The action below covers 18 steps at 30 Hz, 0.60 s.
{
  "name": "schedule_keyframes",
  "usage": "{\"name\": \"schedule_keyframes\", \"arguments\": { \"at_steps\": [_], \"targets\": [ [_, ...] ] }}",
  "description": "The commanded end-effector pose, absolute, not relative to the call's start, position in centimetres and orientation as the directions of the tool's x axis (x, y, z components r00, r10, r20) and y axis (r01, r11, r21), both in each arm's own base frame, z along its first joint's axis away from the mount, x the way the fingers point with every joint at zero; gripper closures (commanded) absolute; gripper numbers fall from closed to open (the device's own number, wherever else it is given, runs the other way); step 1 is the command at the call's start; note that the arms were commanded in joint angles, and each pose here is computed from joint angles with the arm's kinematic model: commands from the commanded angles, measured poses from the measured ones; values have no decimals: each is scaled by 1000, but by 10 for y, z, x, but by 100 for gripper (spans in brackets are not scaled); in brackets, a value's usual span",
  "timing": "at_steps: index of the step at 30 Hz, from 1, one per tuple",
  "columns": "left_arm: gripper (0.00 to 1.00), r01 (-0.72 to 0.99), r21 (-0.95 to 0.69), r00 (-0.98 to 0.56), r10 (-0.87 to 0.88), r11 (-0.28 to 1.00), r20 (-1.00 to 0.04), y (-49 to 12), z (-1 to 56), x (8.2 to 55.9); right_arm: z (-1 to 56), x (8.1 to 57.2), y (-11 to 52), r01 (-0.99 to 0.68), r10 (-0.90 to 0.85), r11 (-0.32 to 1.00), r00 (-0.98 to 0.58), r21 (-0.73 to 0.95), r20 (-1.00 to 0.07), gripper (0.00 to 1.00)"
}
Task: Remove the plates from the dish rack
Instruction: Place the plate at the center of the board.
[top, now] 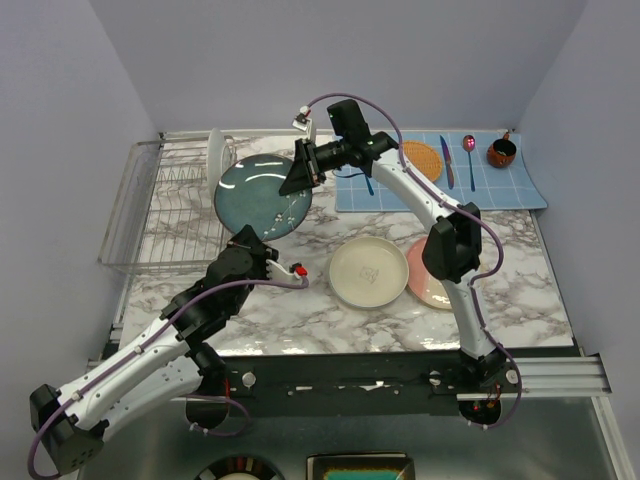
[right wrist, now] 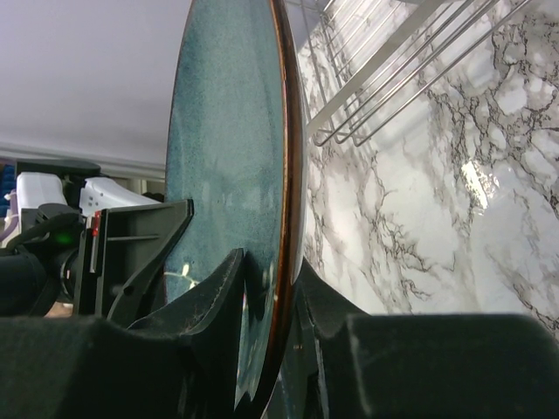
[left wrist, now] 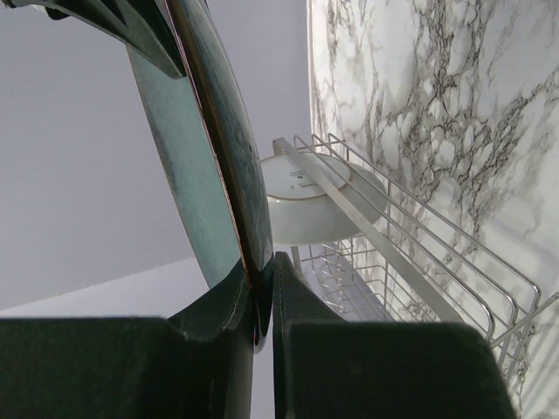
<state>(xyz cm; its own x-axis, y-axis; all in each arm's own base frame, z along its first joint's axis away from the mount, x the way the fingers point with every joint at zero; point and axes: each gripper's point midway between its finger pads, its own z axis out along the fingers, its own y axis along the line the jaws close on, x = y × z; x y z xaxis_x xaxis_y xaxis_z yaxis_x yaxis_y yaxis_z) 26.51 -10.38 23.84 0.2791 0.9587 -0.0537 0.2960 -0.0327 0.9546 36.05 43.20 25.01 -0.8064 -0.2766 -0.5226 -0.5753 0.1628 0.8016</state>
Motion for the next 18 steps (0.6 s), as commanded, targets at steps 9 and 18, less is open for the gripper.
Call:
{"name": "schedule_keyframes", "arguments": {
  "at_steps": [9,18],
  "targets": [
    [100,197,979,217,971,52,-95,-86,267,267,260,398,399,-656,-215,199,-754,728,-621,99],
    [100,163,986,216,974,30,-65,-86,262,270,256,389,390,-602,-230,139,-792,786,-566,99]
  ]
}}
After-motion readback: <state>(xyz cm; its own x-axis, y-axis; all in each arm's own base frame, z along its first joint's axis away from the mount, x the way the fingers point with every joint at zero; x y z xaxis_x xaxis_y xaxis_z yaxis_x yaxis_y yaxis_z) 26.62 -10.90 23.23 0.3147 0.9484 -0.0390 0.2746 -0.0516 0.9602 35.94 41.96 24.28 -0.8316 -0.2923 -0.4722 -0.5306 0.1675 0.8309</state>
